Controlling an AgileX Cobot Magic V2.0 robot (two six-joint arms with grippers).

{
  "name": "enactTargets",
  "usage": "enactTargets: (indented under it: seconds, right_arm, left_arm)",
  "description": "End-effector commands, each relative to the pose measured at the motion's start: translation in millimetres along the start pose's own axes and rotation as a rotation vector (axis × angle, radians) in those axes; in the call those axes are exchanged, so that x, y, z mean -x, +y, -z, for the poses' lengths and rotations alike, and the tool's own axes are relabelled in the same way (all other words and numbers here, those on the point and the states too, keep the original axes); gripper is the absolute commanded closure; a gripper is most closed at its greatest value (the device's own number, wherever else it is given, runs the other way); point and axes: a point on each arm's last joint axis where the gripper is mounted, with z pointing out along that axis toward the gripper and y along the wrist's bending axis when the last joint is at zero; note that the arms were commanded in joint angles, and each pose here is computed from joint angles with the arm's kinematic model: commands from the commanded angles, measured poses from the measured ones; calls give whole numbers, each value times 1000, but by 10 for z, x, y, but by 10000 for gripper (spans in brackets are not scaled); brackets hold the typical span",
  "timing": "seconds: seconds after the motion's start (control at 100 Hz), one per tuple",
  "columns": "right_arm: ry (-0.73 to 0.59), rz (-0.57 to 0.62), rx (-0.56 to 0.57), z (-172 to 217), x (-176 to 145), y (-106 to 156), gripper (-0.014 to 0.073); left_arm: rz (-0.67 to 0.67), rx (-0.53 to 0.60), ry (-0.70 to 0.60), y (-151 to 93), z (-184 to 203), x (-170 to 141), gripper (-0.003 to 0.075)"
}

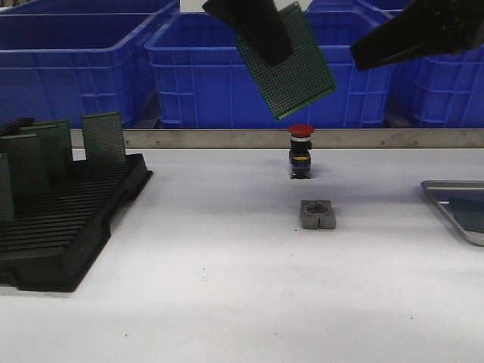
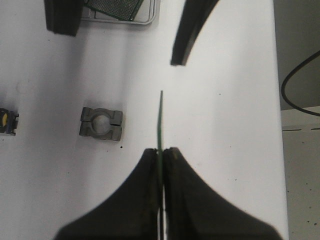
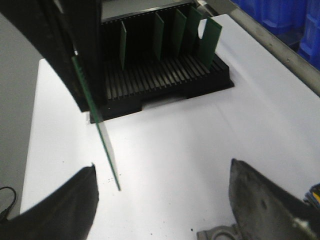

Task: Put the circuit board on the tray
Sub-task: 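Grasp the lower edge of the held board with the right gripper, then open the left gripper and carry the board with the right gripper to the tray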

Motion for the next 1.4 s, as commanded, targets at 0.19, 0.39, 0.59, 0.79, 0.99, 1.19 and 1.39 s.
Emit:
enactTargets:
  seconds: [0.19,0.39,0.59,0.79,0.99,1.19,1.39]
  right_arm:
    - [-101,82,126,-66,326,247,35]
    - [-96,87,160,-170,364,322,35]
    - [-90,90,171,-237,386,363,36]
    - [-78,46,137,-242,379,331,36]
    - [-77,40,134,-243,379,328,199]
    - [-79,27,147,-241,381,339,459]
    - [-78,26,145,-241,380,337,670]
  left_arm:
    - [-22,-8,-70,-172,258,168,738]
    - [-22,-8,-70,-172,258,168,738]
    - [-22,-8,-70,-172,258,168,738]
    - [-22,-8,-70,-172,258,168,738]
    - [-21,-9,-70,-172,258,168,738]
    - [-21,-9,-70,-172,258,168,738]
    - [-21,-9,-70,-172,258,168,738]
